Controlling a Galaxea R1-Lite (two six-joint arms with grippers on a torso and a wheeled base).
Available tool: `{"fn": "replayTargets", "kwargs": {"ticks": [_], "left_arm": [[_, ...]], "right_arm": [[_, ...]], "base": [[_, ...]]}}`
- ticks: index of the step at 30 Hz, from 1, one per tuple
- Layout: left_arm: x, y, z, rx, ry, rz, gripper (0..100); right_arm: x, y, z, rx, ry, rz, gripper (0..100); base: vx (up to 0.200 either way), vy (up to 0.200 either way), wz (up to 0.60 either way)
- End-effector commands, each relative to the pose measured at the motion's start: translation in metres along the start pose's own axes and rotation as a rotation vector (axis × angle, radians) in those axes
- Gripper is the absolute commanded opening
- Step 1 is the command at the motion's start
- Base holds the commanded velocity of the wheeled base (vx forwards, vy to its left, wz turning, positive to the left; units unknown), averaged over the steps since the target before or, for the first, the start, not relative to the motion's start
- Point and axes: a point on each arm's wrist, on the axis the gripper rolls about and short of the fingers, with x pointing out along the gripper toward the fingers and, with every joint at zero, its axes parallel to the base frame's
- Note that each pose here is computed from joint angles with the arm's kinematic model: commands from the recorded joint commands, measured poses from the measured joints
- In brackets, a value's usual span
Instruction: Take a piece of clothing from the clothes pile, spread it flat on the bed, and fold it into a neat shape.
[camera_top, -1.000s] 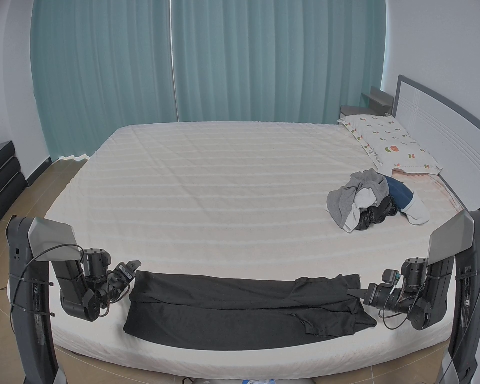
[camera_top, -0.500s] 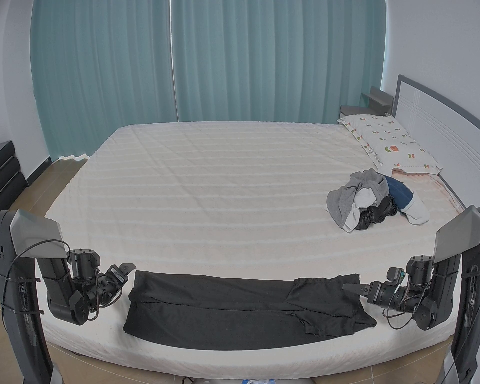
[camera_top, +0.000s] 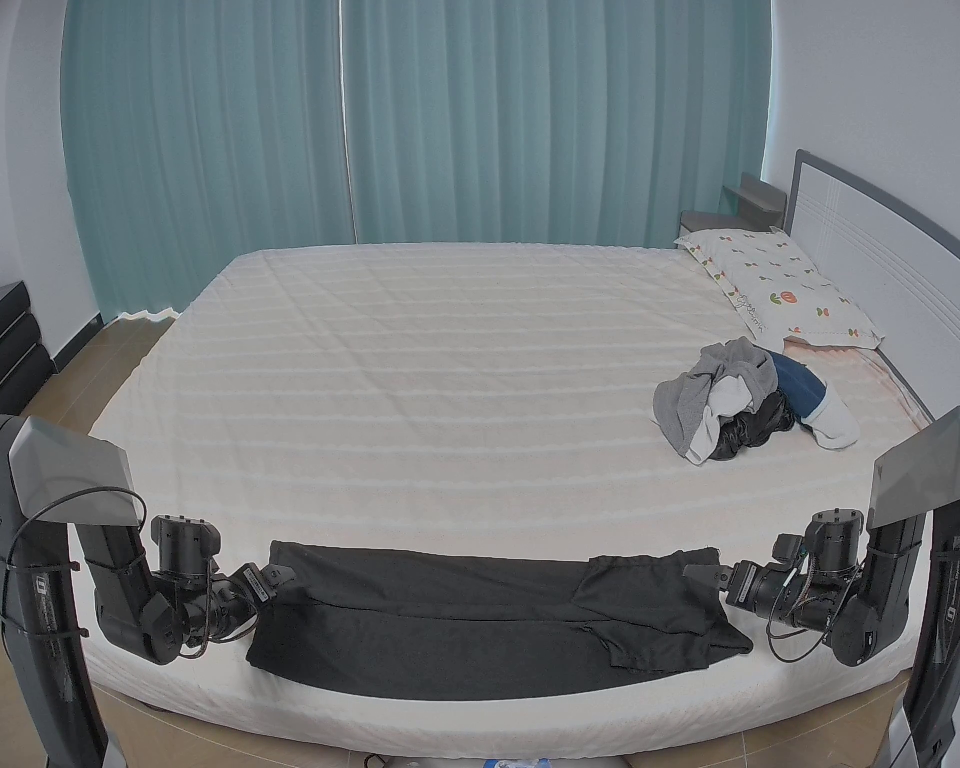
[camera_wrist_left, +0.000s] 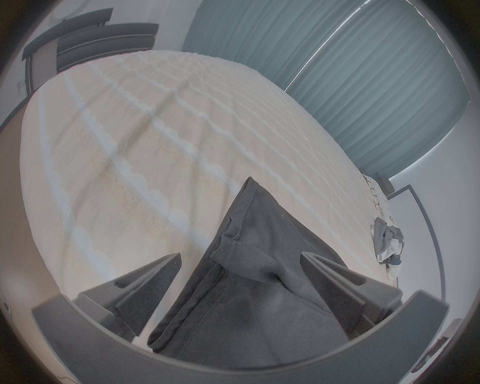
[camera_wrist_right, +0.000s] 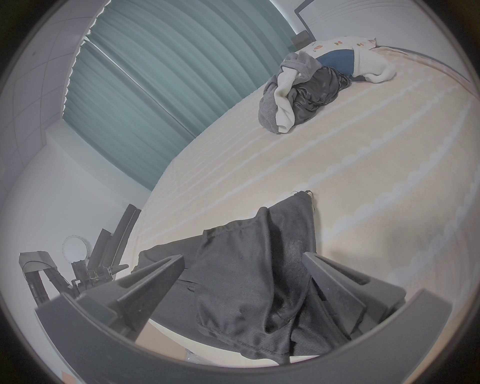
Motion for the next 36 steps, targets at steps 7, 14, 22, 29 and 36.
{"fn": "replayTargets", "kwargs": {"ticks": [7, 14, 22, 29, 36], "left_arm": [[0.027, -0.007, -0.003, 0.027, -0.051, 0.046, 100], [0.03, -0.011, -0.001, 0.025, -0.065, 0.037, 0], [0.028, -0.012, 0.001, 0.022, -0.086, 0.044, 0], [0.02, -0.027, 0.018, -0.105, -0.172, -0.015, 0], [0.019, -0.029, 0.02, -0.117, -0.178, -0.023, 0]], "right_arm": [[0.006, 0.01, -0.009, -0.022, 0.027, -0.018, 100], [0.007, 0.029, -0.019, -0.066, 0.037, -0.042, 100], [0.015, 0.03, -0.017, -0.004, 0.062, -0.122, 100], [0.024, 0.053, -0.019, 0.096, 0.121, -0.183, 100], [0.018, 0.063, -0.003, 0.145, 0.141, -0.228, 100]], "base": [[0.0, 0.0, 0.0], [0.0, 0.0, 0.0], [0.0, 0.0, 0.0], [0.0, 0.0, 0.0], [0.0, 0.0, 0.0]]}}
